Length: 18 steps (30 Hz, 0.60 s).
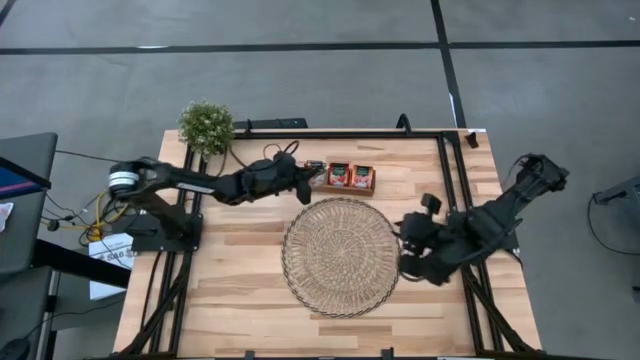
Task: Pick & Place Tea
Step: Put the brown tea bag into the left section of the wooden organizer
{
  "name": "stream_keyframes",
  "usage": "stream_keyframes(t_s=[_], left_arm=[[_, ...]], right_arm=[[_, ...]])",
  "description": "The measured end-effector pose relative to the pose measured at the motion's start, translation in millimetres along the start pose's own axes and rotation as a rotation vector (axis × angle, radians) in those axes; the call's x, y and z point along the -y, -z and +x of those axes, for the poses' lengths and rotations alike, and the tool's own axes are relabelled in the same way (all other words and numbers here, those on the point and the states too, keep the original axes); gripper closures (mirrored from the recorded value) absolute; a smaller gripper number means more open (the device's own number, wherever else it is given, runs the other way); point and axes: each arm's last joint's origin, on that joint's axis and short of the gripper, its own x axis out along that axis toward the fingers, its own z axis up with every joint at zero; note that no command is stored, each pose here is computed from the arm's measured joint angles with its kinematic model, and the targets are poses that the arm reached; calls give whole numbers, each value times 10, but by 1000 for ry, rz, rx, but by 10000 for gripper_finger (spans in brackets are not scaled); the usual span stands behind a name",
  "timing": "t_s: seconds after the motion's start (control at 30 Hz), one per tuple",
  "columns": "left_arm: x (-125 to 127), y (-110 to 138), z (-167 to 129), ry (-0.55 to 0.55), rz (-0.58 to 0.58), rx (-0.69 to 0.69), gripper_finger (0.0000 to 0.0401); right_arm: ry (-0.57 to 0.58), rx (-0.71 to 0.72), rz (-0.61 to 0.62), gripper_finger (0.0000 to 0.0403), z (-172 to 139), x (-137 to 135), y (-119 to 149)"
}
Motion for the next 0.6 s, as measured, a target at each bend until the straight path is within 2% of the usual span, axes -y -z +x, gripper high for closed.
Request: stream_keyframes(t_s=[0.17,0.33,0.6], left_arm=[[-255,160,249,-17,-18,23,401],[-438,152,307,-40,-8,14,401],[-586,157,335,-41,55,-31,401]], right_arm=[[-21,85,127,317,-137,37,205],[-61,120,231,317,-231,47,377],[-28,132,260,317,-208,75,381]])
